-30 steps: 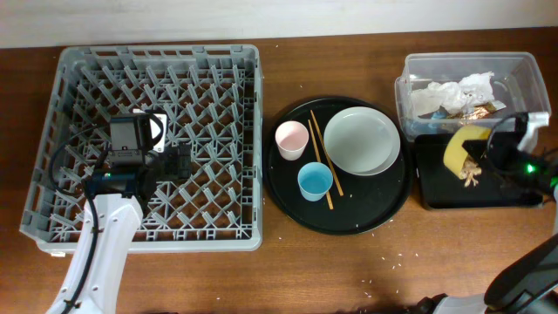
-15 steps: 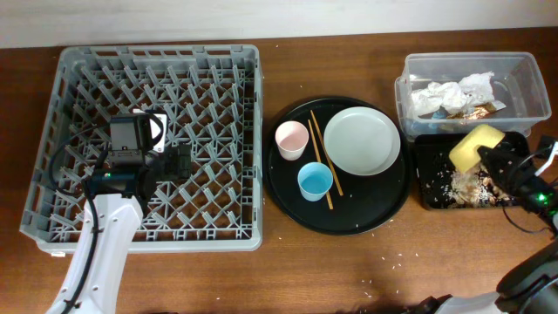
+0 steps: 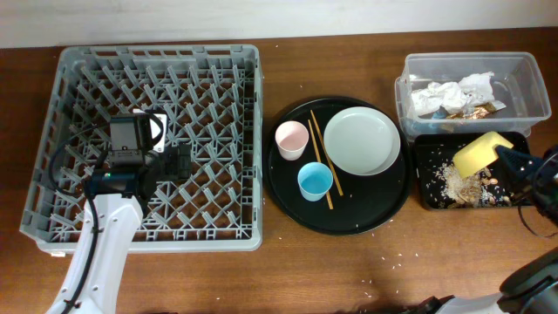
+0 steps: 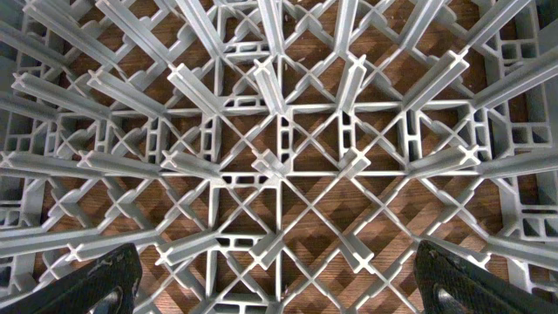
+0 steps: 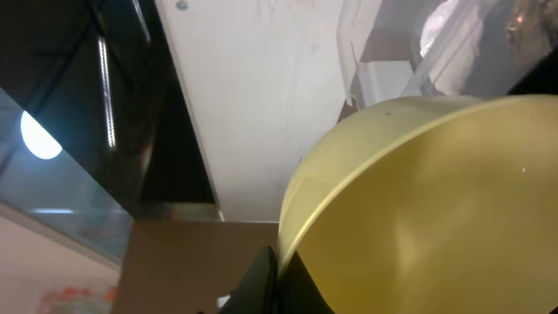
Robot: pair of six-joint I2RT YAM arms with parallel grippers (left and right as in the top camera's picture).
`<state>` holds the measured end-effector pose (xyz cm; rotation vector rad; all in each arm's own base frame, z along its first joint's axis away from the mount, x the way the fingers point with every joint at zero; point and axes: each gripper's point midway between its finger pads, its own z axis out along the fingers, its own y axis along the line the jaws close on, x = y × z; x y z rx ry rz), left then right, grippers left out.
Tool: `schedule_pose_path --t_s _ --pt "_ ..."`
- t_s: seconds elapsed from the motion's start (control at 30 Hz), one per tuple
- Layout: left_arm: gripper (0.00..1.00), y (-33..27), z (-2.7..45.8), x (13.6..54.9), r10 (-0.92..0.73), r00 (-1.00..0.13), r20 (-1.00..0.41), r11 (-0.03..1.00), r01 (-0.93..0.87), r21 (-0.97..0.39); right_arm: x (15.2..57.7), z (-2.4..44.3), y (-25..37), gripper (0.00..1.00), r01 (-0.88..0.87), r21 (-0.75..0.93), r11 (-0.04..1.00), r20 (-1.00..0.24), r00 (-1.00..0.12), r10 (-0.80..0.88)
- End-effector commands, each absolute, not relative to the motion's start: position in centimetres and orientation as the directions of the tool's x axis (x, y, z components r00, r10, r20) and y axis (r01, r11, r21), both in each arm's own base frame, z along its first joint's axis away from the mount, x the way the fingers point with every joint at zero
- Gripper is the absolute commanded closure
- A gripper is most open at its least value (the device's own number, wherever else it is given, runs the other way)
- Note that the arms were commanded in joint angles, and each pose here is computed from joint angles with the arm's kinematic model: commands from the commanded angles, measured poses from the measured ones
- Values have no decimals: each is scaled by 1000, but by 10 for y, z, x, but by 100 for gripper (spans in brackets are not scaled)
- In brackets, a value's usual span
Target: Sort waste into correct bins and load items into the dishwasher rack
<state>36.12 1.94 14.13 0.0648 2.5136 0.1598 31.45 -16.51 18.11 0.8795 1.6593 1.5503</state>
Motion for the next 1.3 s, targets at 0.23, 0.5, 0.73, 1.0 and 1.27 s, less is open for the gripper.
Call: schedule_pose_path --t_s 0.23,0.5,0.73,1.0,1.27 --pt "1 23 147 365 95 -804 -587 989 11 145 317 194 -169 96 18 1000 0 9 -540 842" --pt "1 23 147 365 95 -804 -587 989 11 145 311 297 -55 96 -274 918 287 -397 -661 637" --pt "1 23 147 365 95 -804 -587 989 11 145 321 274 44 96 -144 787 599 -516 -686 513" --pt "1 23 147 365 95 -804 -587 989 11 145 300 164 55 95 145 270 952 -511 -816 269" --pt "1 23 147 365 95 -804 -587 989 11 145 280 79 113 96 17 164 986 -255 -965 59"
